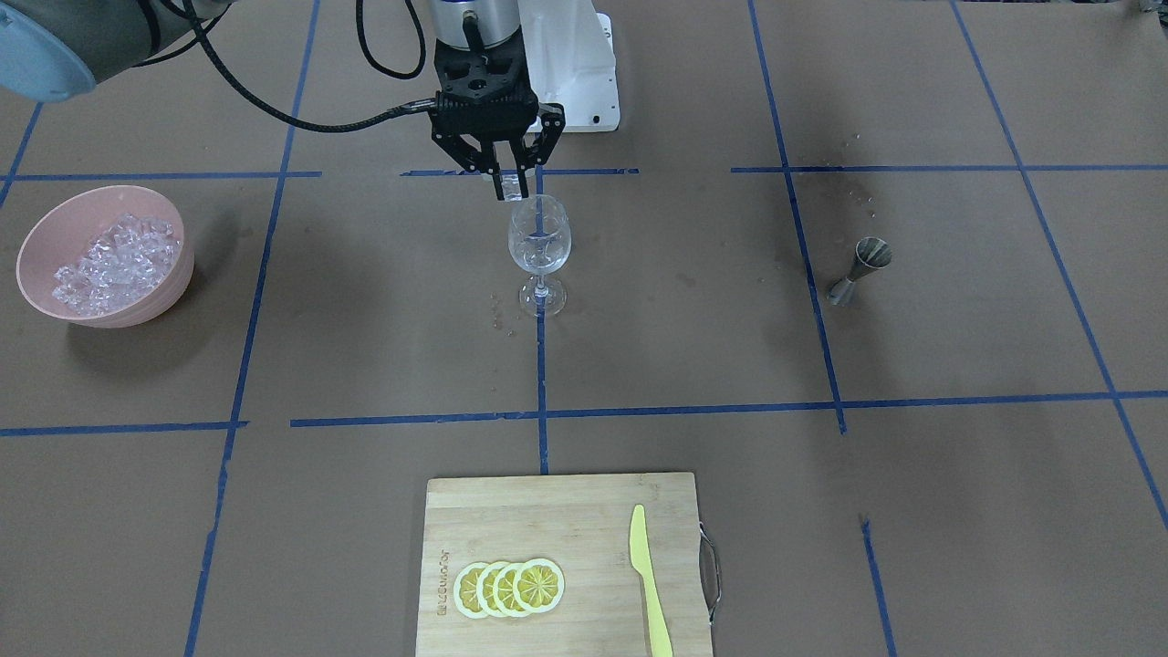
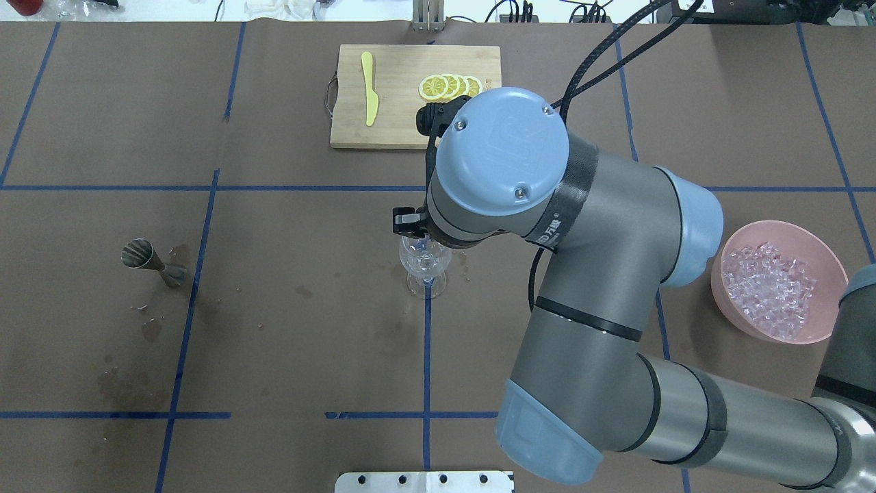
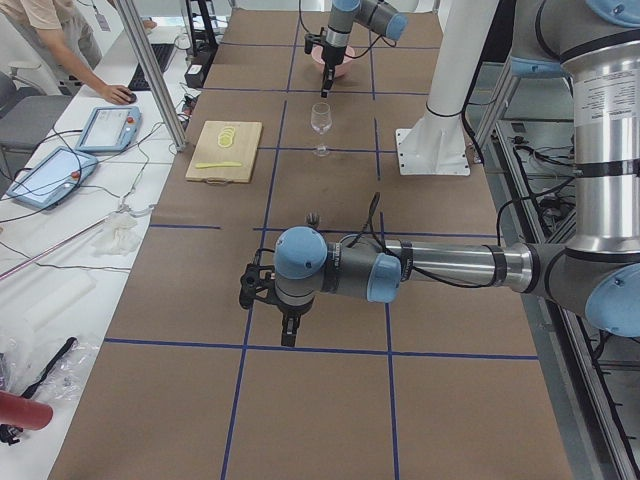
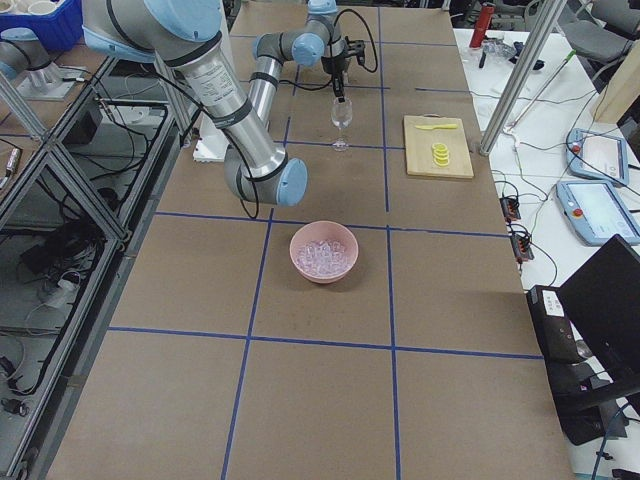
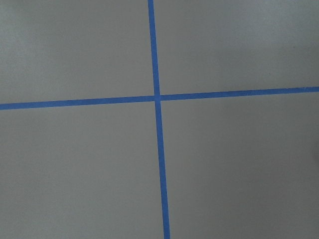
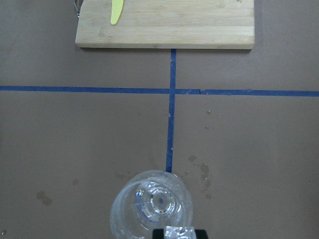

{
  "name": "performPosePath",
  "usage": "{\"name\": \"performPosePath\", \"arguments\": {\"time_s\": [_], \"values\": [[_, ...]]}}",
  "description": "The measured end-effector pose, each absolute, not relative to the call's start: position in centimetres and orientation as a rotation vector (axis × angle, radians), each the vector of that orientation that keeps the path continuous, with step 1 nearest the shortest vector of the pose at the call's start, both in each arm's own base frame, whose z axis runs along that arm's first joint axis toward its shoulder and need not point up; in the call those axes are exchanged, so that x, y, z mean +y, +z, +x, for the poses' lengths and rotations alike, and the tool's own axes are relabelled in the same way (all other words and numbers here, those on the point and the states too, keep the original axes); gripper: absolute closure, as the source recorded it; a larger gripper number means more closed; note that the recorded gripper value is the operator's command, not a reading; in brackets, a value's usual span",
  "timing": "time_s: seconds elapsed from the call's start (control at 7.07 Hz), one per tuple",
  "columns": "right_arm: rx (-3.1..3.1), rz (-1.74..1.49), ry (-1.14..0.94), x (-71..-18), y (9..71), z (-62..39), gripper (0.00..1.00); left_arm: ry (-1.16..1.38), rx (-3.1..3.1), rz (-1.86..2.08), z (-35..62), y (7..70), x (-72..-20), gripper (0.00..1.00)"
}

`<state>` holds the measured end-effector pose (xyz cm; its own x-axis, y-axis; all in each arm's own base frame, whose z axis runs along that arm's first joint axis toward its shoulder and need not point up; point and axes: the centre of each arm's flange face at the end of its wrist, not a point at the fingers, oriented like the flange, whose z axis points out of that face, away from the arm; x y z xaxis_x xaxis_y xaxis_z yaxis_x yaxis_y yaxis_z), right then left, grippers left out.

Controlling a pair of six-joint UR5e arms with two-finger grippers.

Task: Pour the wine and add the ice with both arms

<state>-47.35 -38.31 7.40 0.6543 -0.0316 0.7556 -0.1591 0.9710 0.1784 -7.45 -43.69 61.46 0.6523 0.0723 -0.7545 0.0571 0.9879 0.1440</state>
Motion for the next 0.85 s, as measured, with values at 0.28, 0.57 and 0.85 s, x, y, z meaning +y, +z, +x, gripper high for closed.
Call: {"name": "performPosePath", "arguments": {"time_s": [0.28,0.57,0.85], "values": [[-0.842,0.243,0.084,-38.4,6.7,-49.0,0.0,0.008,0.861,0.159,-7.5,61.5,-43.7,0.0],[-0.832,0.246,0.126,-38.2,6.8,-49.7,0.0,0.008,0.859,0.158,-7.5,61.6,-43.7,0.0],[-0.826,0.246,0.138,-38.0,7.1,-49.9,0.0,0.009,0.859,0.16,-7.4,61.5,-43.7,0.0]]}}
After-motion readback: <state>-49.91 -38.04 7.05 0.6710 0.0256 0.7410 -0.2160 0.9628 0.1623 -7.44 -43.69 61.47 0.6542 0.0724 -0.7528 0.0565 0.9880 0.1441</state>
